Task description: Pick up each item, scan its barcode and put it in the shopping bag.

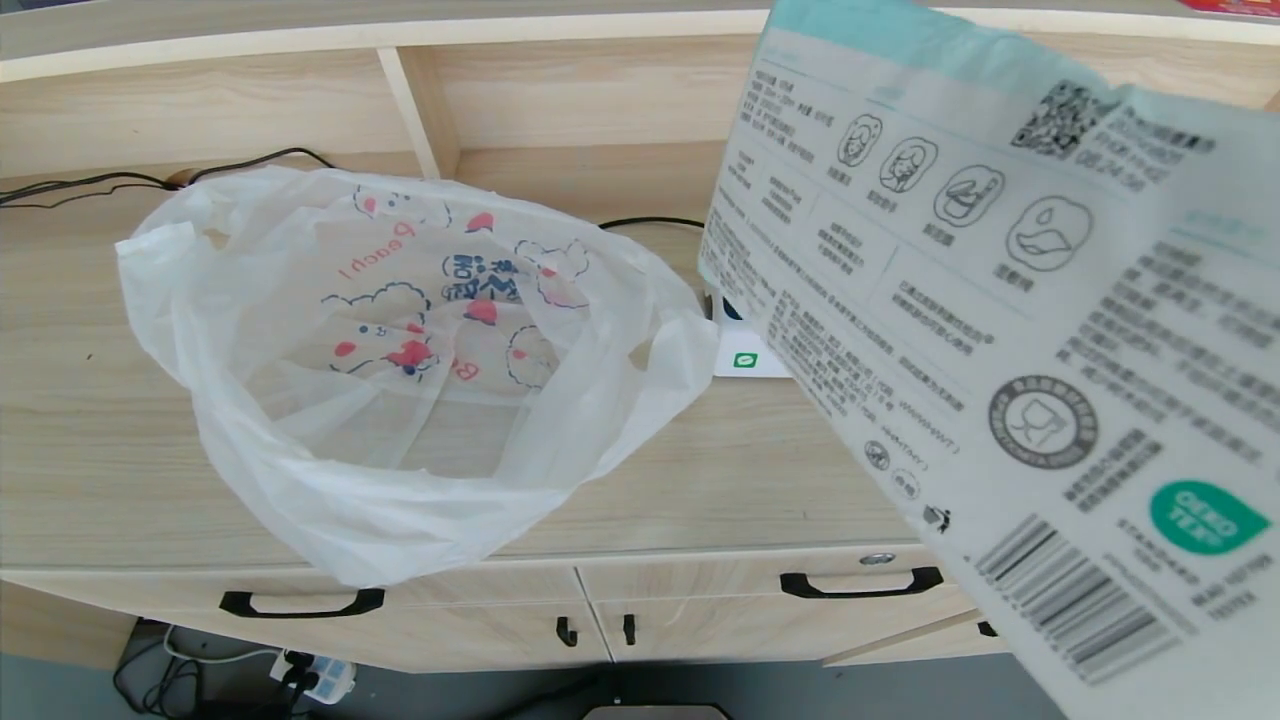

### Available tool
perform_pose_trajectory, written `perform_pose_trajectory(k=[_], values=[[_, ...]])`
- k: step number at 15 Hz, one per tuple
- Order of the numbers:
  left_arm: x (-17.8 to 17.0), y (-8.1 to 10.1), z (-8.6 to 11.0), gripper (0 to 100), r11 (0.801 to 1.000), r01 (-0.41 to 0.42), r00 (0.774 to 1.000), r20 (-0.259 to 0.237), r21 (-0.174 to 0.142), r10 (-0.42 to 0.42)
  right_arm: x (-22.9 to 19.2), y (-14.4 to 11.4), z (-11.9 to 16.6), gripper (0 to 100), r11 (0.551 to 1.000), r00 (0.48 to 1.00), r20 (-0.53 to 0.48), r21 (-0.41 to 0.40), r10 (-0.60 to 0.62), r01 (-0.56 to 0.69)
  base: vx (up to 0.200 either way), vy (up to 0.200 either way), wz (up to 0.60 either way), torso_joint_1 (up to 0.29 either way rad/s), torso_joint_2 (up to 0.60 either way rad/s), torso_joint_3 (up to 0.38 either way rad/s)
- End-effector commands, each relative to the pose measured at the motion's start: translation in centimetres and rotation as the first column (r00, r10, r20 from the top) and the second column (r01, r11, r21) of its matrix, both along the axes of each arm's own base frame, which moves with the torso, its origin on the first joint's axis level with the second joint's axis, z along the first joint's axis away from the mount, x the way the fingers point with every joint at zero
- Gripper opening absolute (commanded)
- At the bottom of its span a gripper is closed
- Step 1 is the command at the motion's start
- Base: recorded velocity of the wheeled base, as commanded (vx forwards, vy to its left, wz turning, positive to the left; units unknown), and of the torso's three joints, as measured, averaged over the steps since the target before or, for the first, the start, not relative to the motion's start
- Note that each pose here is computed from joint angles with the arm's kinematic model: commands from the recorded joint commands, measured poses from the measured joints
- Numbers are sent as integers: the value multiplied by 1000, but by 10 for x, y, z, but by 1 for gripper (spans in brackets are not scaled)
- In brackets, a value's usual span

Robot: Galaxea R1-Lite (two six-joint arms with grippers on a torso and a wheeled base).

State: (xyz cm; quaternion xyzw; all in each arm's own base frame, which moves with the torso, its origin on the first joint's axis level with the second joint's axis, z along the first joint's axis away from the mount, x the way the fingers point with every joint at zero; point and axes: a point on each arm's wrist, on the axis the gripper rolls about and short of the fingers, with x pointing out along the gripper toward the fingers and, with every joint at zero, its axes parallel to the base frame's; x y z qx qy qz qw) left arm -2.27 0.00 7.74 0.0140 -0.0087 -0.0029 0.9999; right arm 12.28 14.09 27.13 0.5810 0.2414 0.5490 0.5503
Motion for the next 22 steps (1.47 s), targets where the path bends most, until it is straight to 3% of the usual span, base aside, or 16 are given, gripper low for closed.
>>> perform_pose_trajectory(k=[1, 3, 5, 16, 18, 19, 20, 22], values=[[0, 0, 0, 100, 1000, 0, 1000, 1, 0, 0, 11, 14, 5, 0, 998, 994, -94, 44, 56, -52, 0, 0, 0, 0, 0, 0], [0, 0, 0, 100, 1000, 0, 1000, 1, 0, 0, 19, 13, 14, 0, 993, 983, -165, 104, 79, -62, 0, 0, 0, 0, 0, 0], [0, 0, 0, 100, 1000, 0, 1000, 1, 1, 0, 17, 12, 12, 0, 991, 975, -200, 113, 96, -75, 0, 0, 0, 0, 0, 0], [0, 0, 0, 100, 1000, 0, 1000, 0, 0, 0, 5, 10, -2, 0, 982, 968, -202, 140, 152, -125, 0, 0, 0, 0, 0, 0], [0, 0, 0, 100, 1000, 0, 1000, 1, 1, 0, 5, 2, -4, 0, 996, 998, -43, 83, 44, -40, 0, 0, 0, 0, 0, 0], [0, 0, 0, 100, 1000, 0, 1000, 0, 1, 0, 11, -6, 3, 0, 999, 995, 99, 45, -31, 27, 0, 0, 0, 0, 0, 0], [0, 0, 0, 100, 1000, 0, 1000, 0, 1, 0, 18, -18, 10, 0, 996, 982, 171, 30, -83, 79, 0, 0, 0, 0, 0, 0], [0, 0, 0, 100, 1000, 0, 1000, 0, 1, 0, 27, -56, 27, 0, 958, 890, 384, -38, -247, 283, 0, 0, 0, 0, 0, 0]])
